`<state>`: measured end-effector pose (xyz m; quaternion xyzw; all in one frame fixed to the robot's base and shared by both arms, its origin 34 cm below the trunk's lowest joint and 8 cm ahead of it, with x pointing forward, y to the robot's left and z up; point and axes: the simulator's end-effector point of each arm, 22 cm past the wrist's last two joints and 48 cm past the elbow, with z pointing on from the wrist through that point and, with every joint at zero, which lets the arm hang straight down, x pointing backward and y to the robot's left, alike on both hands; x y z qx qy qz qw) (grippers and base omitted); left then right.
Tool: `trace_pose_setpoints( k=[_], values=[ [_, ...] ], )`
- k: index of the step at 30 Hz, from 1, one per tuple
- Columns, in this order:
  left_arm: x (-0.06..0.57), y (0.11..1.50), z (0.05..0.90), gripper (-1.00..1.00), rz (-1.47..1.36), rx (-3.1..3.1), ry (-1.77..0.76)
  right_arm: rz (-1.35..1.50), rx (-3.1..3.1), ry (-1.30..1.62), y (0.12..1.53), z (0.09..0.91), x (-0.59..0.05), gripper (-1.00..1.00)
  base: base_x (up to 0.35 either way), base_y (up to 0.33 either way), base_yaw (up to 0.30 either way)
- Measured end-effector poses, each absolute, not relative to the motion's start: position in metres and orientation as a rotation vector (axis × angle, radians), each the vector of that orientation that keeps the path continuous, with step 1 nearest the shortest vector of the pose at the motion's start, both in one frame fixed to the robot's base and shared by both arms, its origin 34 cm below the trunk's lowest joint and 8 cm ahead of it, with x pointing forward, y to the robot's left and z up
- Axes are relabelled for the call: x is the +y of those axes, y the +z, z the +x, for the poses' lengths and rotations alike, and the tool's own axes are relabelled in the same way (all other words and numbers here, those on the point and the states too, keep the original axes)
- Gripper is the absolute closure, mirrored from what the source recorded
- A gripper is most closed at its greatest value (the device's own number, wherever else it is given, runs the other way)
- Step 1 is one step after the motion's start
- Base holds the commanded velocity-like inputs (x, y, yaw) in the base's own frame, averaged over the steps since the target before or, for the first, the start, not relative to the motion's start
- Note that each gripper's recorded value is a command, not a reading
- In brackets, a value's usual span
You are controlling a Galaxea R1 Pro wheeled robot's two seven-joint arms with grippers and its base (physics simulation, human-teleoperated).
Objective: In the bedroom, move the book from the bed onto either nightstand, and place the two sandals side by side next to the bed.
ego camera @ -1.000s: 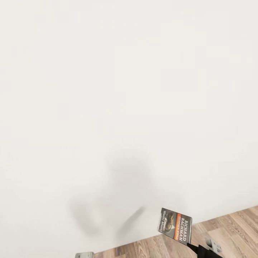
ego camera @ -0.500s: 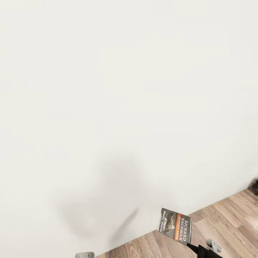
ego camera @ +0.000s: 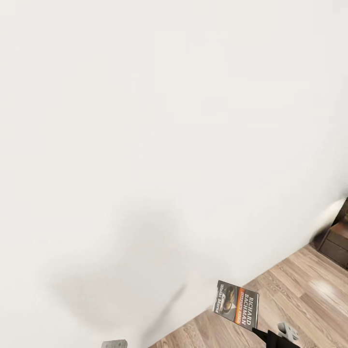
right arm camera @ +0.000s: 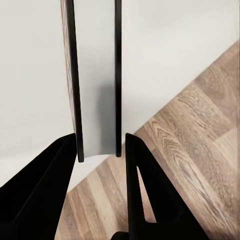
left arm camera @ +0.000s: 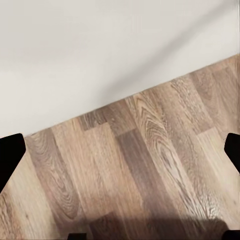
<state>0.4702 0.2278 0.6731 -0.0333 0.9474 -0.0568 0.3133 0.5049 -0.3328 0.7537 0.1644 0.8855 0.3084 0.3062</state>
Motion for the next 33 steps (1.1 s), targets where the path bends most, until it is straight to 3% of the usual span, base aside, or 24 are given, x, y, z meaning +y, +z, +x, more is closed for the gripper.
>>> trace_pose_setpoints(
  k=[33],
  values=[
    [0.2277, 0.6733, 0.4701, -1.0, -0.087, 2.498, -0.15, 0.436, 2.343, 0.816, 0.7539, 0.5048, -0.3328, 1.0, 0.023, 0.0, -0.249]
  ],
)
